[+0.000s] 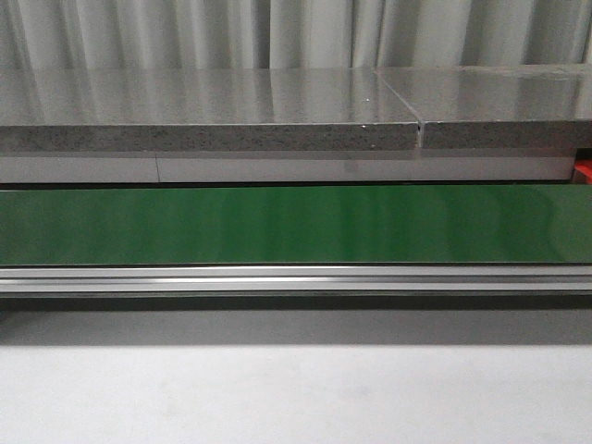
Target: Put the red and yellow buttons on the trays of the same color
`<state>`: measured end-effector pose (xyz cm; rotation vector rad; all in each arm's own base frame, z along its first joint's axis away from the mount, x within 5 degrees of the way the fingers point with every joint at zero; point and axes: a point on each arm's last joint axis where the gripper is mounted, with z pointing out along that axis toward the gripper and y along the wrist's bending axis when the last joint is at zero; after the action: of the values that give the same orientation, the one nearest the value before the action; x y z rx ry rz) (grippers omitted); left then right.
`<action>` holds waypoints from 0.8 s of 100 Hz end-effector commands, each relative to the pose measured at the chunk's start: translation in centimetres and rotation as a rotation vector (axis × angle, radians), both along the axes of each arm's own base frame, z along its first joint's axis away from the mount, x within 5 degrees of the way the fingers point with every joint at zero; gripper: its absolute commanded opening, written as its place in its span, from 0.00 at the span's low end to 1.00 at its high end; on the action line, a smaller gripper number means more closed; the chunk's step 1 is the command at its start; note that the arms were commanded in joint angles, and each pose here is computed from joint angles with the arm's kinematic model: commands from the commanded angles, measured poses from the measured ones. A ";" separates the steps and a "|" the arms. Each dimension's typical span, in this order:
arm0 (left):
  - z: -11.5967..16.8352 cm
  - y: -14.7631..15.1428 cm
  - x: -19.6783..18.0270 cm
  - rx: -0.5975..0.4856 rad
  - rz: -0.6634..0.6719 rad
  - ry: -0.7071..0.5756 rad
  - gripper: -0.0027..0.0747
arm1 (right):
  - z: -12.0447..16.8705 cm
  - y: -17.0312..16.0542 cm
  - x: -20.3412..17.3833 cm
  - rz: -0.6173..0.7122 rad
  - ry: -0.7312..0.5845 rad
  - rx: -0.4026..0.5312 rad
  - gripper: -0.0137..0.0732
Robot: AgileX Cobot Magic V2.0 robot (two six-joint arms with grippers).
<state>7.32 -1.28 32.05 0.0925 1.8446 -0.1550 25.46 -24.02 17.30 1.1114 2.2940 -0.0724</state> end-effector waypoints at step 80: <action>1.5 0.0 0.1 -0.025 -0.001 -0.095 0.01 | 15.7 9.8 0.8 0.262 -0.391 -0.339 0.81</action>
<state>7.32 -1.28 32.05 0.0925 1.8446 -0.1550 26.53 -16.26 29.10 0.7144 2.0828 -0.0932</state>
